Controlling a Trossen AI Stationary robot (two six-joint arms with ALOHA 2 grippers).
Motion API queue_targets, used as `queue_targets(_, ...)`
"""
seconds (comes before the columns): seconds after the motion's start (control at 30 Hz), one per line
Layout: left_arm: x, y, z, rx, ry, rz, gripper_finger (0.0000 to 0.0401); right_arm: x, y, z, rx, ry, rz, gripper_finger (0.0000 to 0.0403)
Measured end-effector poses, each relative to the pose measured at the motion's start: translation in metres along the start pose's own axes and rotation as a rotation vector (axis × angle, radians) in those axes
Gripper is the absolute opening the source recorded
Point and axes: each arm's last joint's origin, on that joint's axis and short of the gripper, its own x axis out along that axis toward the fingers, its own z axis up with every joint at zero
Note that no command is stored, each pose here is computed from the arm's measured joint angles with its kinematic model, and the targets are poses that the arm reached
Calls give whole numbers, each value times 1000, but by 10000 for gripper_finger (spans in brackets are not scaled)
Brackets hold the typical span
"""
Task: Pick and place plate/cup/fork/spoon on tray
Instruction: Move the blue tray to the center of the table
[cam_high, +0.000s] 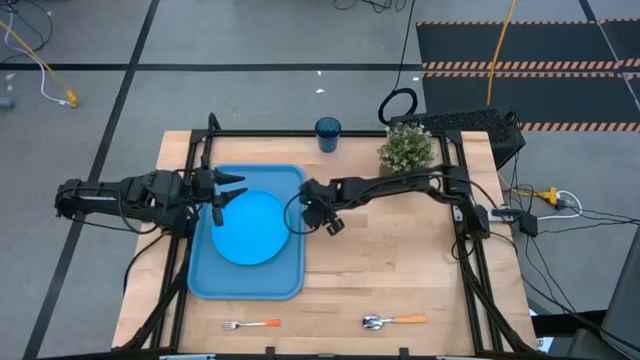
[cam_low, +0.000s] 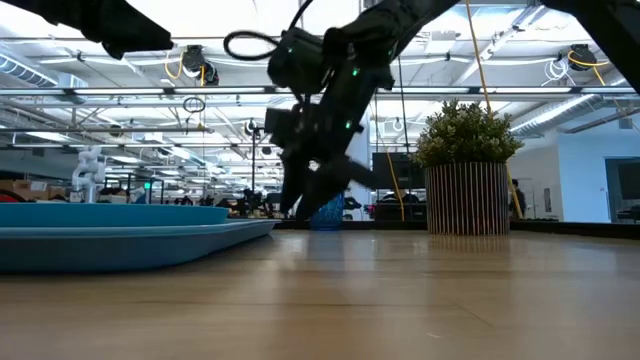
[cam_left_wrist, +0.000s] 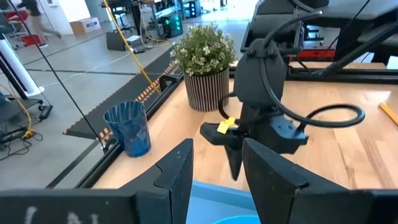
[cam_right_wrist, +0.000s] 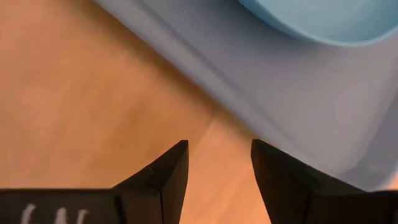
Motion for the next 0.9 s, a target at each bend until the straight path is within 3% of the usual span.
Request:
queue_targets(0.23, 0, 0, -1, -10, 12, 0, 143, 8, -4, 6, -176, -17, -103, 167)
queue_targets(0.5, 0, 0, -2, -20, 18, 0, 143, 17, -7, -10, -354, 11, -95, 167)
queue_targets(0.7, 0, 0, -2, -18, 20, 0, 143, 28, 0, -17, -429, -79, -156, 166)
queue_targets(0.9, 0, 0, -2, -17, 21, 0, 143, 33, 5, -20, -386, -94, -186, 159)
